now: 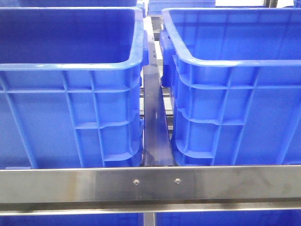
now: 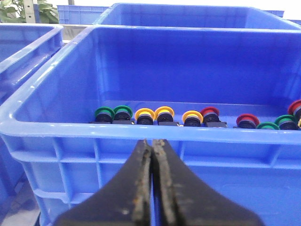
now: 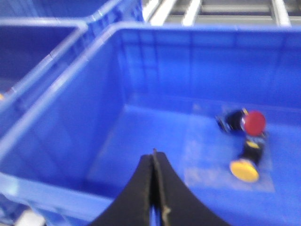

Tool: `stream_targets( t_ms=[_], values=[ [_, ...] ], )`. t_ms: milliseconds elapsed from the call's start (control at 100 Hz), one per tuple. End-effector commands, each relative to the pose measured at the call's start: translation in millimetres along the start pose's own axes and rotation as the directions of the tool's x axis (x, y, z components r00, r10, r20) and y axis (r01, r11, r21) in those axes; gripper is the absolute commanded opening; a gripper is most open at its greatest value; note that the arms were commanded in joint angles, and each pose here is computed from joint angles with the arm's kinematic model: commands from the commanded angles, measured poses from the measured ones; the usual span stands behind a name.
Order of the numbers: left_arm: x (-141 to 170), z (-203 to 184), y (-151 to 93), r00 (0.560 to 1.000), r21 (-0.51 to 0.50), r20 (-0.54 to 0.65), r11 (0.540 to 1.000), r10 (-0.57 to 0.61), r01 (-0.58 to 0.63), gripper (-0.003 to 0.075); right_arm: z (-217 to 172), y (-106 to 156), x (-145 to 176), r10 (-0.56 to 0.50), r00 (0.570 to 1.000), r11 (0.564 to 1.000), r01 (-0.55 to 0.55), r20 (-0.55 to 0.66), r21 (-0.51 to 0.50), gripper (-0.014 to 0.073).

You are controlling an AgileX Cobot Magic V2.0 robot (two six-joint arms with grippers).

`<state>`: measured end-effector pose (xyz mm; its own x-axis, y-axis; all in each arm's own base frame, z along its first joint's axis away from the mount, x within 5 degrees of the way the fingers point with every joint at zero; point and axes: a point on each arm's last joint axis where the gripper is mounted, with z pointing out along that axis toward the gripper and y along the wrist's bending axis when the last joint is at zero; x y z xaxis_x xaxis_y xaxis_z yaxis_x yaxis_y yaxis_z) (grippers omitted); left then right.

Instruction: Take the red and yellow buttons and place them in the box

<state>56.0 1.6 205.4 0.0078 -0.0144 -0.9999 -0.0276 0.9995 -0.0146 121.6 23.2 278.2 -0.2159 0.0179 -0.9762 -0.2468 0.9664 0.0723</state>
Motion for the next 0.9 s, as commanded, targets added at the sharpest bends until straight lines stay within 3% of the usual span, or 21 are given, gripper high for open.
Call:
stream_targets(
  t_ms=[0, 230, 520, 720, 890],
  values=[
    [9, 0, 0, 0.998, 0.000, 0.062, 1.000, -0.021, 0.021, -0.0020, -5, -3, -10, -0.003, 1.000, 0.999, 0.002, 0.019, 0.053, -0.0069],
    [9, 0, 0, 0.998, 0.000, 0.062, 1.000, -0.021, 0.021, -0.0020, -24, -12, -24, -0.034, 0.982, 0.978, -0.005, 0.187, 0.207, -0.0069],
    [9, 0, 0, 0.998, 0.000, 0.062, 1.000, -0.021, 0.021, -0.0020, -29, -7, -24, -0.059, 0.921, 0.987, -0.004, 0.386, 0.160, -0.0069],
    [9, 0, 0, 0.998, 0.000, 0.062, 1.000, -0.021, 0.021, -0.0020, -27, -8, -14, -0.066, 0.924, 0.987, 0.004, 0.377, 0.162, -0.0069],
    [9, 0, 0, 0.998, 0.000, 0.062, 1.000, -0.021, 0.021, -0.0020, -33, -13, -7, -0.084, 0.926, 0.973, -0.004, 0.369, 0.231, -0.0069]
  ],
)
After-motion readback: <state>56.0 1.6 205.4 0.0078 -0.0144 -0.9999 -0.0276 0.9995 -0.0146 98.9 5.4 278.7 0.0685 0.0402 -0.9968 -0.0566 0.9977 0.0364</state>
